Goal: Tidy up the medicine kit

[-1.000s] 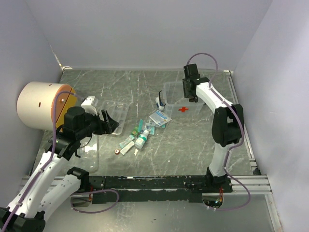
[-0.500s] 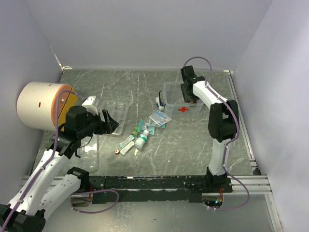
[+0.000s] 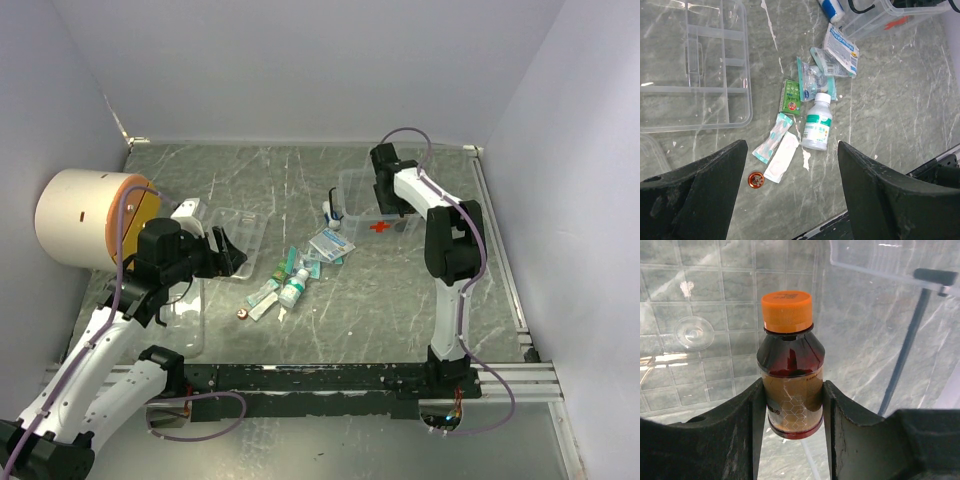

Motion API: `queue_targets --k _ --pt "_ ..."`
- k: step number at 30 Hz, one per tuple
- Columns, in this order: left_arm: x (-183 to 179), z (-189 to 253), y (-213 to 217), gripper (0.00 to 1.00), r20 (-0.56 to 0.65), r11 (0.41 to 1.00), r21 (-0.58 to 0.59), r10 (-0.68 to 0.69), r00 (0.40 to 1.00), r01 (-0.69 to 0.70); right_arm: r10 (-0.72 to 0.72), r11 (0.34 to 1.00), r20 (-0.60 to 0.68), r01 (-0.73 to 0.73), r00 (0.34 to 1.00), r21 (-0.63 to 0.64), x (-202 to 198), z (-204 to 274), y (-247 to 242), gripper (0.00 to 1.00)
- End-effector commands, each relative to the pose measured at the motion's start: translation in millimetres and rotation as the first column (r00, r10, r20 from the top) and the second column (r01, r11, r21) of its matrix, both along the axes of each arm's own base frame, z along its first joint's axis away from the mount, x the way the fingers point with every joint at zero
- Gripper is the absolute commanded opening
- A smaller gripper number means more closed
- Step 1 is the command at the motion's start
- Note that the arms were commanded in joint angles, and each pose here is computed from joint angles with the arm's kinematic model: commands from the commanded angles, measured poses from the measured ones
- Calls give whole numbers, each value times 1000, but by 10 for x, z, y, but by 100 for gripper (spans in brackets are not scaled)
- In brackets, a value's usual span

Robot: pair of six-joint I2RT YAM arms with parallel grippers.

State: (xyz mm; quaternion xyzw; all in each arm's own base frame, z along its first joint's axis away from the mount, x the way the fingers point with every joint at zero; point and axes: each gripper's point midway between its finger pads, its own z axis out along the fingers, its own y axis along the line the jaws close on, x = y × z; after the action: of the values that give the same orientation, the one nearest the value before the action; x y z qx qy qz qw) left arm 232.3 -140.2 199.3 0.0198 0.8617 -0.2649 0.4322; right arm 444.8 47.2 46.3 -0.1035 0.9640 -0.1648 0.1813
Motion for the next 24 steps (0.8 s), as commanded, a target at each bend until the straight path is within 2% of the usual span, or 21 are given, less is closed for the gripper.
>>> queue_targets --k 1,11,19,24 --pt "16 54 9 84 21 1000 -9 1 1000 -1 -48 998 33 49 998 -28 72 143 -124 40" --pt "23 37 19 84 13 1000 -8 4 1000 -4 -88 995 0 88 996 -44 -40 16 -229 43" --pt "28 38 23 84 14 1000 -9 7 1000 -7 -107 994 23 108 994 -31 -9 97 -216 58" --pt "40 35 35 84 12 1000 -9 12 1000 -12 -110 994 53 111 993 -20 21 199 -214 55"
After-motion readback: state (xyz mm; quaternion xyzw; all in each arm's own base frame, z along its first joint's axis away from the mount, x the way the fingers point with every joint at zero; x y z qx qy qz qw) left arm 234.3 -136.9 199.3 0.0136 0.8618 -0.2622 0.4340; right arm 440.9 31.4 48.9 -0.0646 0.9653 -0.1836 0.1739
